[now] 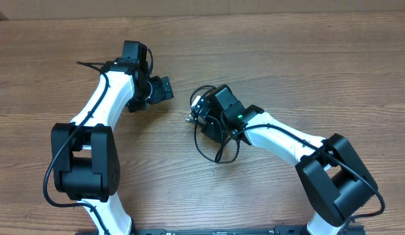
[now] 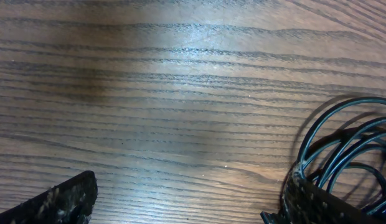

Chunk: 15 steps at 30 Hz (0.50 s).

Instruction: Untangle cables

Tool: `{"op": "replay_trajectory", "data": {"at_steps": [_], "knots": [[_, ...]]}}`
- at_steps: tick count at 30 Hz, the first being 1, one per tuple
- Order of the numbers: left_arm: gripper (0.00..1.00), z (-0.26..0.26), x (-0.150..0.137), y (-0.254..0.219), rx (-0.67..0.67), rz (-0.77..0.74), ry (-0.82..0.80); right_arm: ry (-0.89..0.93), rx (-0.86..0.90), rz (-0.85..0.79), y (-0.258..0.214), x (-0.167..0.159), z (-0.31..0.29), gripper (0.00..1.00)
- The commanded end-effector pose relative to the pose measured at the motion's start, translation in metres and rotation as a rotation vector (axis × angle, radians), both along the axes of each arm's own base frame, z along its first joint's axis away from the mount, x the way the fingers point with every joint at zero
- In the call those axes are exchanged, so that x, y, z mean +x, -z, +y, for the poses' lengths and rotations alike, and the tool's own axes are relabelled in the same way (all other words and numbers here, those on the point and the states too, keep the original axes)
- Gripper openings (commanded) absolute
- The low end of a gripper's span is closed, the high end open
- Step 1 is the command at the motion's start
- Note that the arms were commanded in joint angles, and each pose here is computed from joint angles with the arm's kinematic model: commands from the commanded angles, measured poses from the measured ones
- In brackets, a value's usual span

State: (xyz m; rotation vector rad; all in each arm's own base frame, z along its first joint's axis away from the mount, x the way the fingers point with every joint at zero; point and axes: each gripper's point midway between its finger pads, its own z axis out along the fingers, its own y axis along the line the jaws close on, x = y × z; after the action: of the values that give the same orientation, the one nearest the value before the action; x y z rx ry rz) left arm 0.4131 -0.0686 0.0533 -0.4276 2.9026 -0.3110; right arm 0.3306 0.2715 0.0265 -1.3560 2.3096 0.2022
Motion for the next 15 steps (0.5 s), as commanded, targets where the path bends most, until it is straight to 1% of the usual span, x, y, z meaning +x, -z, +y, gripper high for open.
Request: {"op": "replay_trajectory", "data": {"at_steps": [1,4,6,7,8,10,12,13,15], "knots": [[0.96,0.002,-0.002,0.006,0.007,0.015,-0.006,-0.033,-0.029,-0.012,0.007,0.001,-0.003,0.56],[0.97,0.002,-0.002,0.006,0.007,0.015,-0.005,-0.037,-0.022,-0.014,0.007,0.001,0.000,0.57],[0.98,0.002,-0.002,0.006,0.007,0.015,-0.005,-0.045,-0.017,-0.016,0.006,-0.001,0.003,0.73],[0.98,0.002,-0.002,0.006,0.008,0.015,-0.004,-0.050,-0.015,-0.018,0.005,-0.001,0.005,0.92],[0.98,0.002,-0.002,0.006,0.008,0.015,-0.001,-0.056,-0.013,-0.021,0.005,-0.002,0.007,0.94],[0.98,0.002,-0.002,0.006,0.010,0.013,0.005,-0.051,0.000,-0.030,0.003,-0.002,0.013,0.94],[0.98,0.002,-0.002,0.006,0.010,0.013,0.006,-0.047,0.010,-0.036,0.002,-0.002,0.016,0.90],[0.98,0.002,-0.002,0.006,0.010,0.013,0.006,-0.048,0.009,-0.036,0.002,-0.002,0.016,0.89],[0.98,0.002,-0.002,0.006,0.010,0.013,0.005,-0.047,0.004,-0.030,0.003,-0.003,0.015,0.85]]}}
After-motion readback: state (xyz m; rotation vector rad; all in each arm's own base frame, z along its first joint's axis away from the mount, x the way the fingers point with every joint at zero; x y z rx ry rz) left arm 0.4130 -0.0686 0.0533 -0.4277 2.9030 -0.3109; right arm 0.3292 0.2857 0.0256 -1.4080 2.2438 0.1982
